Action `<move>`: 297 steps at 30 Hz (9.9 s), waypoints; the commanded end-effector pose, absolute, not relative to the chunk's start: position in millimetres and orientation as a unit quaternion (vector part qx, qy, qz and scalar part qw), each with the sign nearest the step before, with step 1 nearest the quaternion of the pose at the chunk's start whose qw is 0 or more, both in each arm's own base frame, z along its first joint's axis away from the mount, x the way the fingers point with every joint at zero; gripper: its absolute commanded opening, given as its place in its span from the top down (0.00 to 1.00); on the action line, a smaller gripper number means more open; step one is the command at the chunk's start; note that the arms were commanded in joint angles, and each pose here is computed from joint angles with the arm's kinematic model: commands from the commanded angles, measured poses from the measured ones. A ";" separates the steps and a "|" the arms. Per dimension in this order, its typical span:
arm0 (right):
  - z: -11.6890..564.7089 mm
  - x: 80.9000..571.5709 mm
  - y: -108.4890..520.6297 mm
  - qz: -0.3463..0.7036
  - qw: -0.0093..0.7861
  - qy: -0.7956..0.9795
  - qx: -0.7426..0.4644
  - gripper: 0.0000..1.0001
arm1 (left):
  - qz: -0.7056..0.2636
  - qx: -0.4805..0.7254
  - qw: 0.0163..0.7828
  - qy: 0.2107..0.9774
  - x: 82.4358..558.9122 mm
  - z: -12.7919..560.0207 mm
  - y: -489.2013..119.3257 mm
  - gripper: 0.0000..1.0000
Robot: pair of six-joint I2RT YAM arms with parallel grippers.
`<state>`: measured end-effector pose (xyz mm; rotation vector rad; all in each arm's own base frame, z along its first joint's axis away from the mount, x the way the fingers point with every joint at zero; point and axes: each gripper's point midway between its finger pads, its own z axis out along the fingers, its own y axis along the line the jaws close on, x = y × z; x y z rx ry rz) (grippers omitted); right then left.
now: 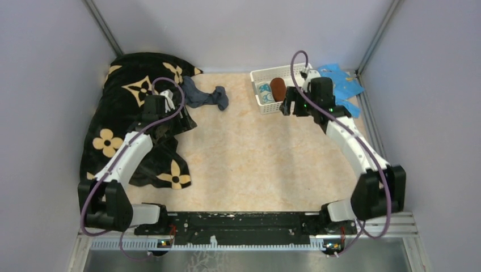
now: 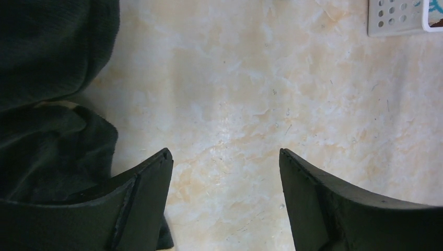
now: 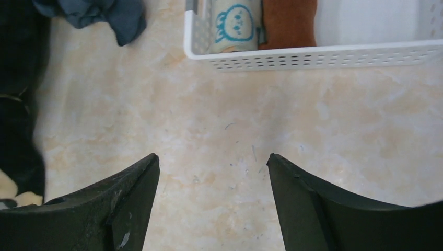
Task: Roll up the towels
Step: Move the towel to the center of the board, then flatten out the towel at the center of the board.
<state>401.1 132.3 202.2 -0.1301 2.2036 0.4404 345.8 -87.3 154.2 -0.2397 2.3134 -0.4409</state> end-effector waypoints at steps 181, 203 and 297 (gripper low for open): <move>88.8 322.1 -58.1 -0.052 0.316 0.870 0.375 0.46 | -0.019 -0.036 0.341 0.939 332.4 140.5 -87.9 1.00; 31.7 324.2 -57.5 -0.042 0.260 0.871 0.414 0.63 | -0.067 -0.062 0.335 0.938 343.6 143.0 -83.0 1.00; 17.1 269.4 -64.3 -0.026 0.181 0.879 0.440 0.67 | -0.186 -0.145 0.272 0.933 315.2 100.8 -50.2 0.95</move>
